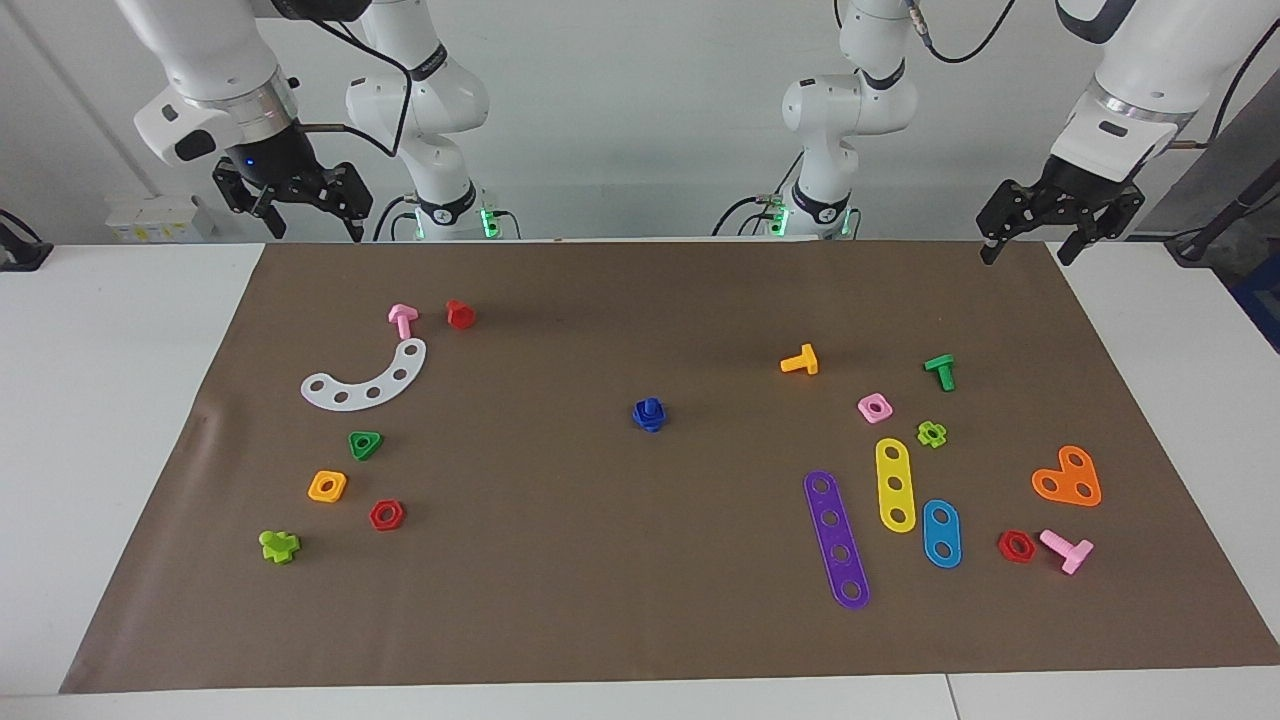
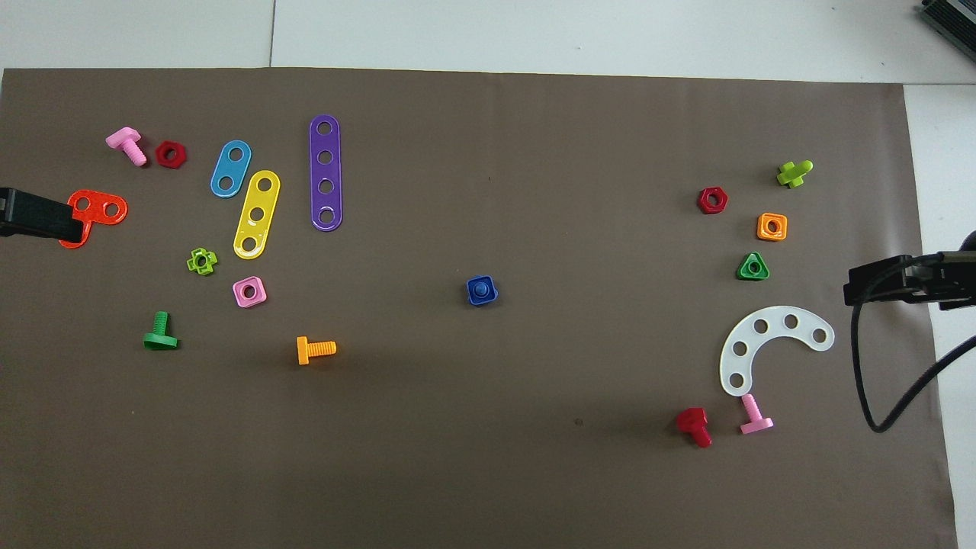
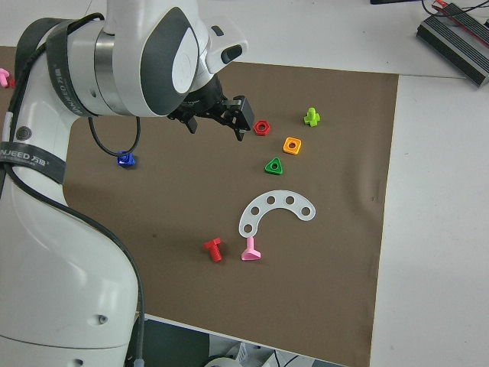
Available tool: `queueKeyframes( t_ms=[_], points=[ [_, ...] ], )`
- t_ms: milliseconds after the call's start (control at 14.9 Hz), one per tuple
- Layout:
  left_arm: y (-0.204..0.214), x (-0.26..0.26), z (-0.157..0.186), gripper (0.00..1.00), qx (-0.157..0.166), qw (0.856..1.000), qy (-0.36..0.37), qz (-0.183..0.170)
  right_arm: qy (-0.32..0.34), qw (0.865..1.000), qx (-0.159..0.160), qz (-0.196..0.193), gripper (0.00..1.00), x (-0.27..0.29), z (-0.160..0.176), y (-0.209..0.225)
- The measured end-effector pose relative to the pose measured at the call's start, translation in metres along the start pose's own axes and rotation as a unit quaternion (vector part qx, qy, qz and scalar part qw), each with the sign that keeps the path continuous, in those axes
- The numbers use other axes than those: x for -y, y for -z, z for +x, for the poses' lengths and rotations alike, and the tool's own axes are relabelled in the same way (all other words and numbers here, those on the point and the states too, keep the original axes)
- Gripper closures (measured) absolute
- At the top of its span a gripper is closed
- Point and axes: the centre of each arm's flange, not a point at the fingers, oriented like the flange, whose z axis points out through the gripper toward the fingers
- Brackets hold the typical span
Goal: Unscrew and place screws in storage area
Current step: 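Move the left gripper over the blue nut on the screw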
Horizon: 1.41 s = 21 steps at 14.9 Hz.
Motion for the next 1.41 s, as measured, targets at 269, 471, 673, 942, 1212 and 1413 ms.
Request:
queueKeyframes(
  t_ms=[269,471,673,942,1212,1413],
  points=[
    [-0.004,-0.004,-0.004,0.0,0.008,1.0,-0.003,-0.001,0.0,1.0,0.0,0.0,0.0,0.0,0.0,0.0],
    [-0.007,-0.012,-0.006,0.0,0.011,1.0,-0.01,-0.001,0.0,1.0,0.0,0.0,0.0,0.0,0.0,0.0],
    [-0.02,-0.042,-0.007,0.0,0.003,0.999,-0.036,-0.002,0.0,1.0,0.0,0.0,0.0,0.0,0.0,0.0],
    [-0.041,-0.105,-0.01,0.0,-0.012,0.998,-0.063,-0.004,0.0,1.0,0.0,0.0,0.0,0.0,0.0,0.0],
    [-0.071,-0.179,-0.017,0.01,-0.025,0.999,-0.042,-0.01,0.0,1.0,0.0,0.0,0.0,0.0,0.0,0.0],
    [-0.101,-0.237,-0.029,0.01,-0.027,0.999,-0.016,-0.016,0.0,1.0,0.0,0.0,0.0,0.0,0.0,0.0]
  ],
)
